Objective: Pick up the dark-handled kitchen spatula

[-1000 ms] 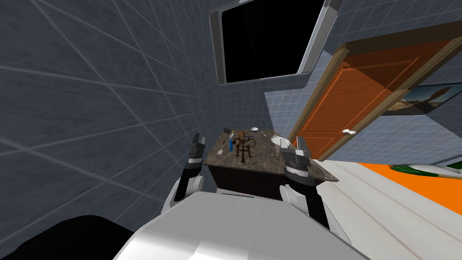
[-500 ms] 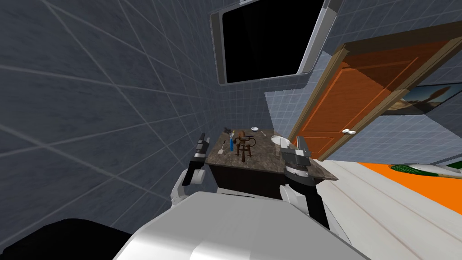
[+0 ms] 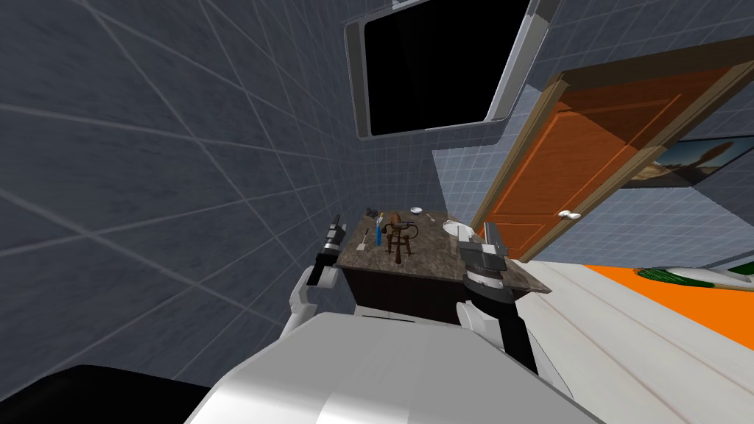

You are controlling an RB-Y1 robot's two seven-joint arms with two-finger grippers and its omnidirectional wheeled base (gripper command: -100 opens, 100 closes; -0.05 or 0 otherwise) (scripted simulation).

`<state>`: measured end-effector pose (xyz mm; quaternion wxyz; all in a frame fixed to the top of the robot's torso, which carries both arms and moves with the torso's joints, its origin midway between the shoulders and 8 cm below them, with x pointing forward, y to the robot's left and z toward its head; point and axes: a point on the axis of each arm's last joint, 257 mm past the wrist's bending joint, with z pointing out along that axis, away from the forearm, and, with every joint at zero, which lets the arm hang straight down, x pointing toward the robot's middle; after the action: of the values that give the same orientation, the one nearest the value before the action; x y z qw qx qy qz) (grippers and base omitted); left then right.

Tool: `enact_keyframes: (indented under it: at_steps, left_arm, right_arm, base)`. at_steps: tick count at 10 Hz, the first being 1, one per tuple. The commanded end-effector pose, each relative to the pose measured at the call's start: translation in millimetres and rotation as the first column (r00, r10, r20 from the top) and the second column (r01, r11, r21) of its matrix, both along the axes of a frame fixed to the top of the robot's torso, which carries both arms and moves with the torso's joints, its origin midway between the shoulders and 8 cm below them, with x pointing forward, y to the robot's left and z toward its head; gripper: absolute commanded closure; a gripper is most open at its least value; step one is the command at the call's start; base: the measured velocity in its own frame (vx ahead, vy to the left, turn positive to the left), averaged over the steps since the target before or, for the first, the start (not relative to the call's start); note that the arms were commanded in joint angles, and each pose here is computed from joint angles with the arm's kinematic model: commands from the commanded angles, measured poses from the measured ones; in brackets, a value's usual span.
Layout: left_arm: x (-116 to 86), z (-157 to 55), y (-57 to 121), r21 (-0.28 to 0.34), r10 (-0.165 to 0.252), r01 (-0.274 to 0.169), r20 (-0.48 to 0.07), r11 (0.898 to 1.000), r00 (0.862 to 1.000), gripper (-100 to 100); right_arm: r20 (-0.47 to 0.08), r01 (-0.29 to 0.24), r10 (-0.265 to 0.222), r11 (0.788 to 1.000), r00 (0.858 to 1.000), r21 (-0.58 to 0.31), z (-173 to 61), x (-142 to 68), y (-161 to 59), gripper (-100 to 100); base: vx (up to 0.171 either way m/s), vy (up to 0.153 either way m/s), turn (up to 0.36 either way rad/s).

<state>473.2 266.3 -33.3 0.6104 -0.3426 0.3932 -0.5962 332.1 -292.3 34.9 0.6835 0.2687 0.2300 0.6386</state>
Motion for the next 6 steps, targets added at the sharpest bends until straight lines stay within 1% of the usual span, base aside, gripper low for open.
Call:
enact_keyframes:
  at_steps: [1, 2, 3, 4, 5, 6]
  left_arm:
    - [19.2, -10.1, 8.7, -0.028, -0.005, 0.003, -0.05, 1.0, 0.999, -100]
    - [26.3, -9.5, 7.1, -0.033, -0.009, 0.007, -0.053, 0.999, 0.999, -100]
    - [39.2, -16.9, 14.7, -0.059, -0.009, 0.003, -0.094, 0.998, 0.996, -100]
    - [47.3, -21.0, 14.3, -0.067, -0.013, 0.005, -0.105, 0.998, 0.994, -100]
    - [58.4, -26.6, 22.4, -0.098, -0.012, -0.002, -0.139, 0.995, 0.99, -100]
    - [66.5, -26.6, 21.0, -0.106, -0.017, 0.001, -0.145, 0.994, 0.989, -100]
  right_arm:
    - [0.0, 0.0, 0.0, 1.0, 1.0, 0.0, 0.0, 0.0, 0.0, 0]
    - [0.0, 0.0, 0.0, 1.0, 1.0, 0.0, 0.0, 0.0, 0.0, 0]
    - [0.0, 0.0, 0.0, 1.0, 1.0, 0.0, 0.0, 0.0, 0.0, 0]
    - [0.0, 0.0, 0.0, 1.0, 1.0, 0.0, 0.0, 0.0, 0.0, 0]
    - [0.0, 0.0, 0.0, 1.0, 1.0, 0.0, 0.0, 0.0, 0.0, 0]
    - [0.0, 0.0, 0.0, 1.0, 1.0, 0.0, 0.0, 0.0, 0.0, 0]
  base:
    - [-0.012, 0.015, 0.003]
    - [-0.009, 0.012, -0.001]
    - [-0.007, 0.012, 0.0]
    - [-0.006, 0.011, 0.0]
    - [-0.009, 0.012, -0.001]
    - [-0.007, 0.011, -0.003]
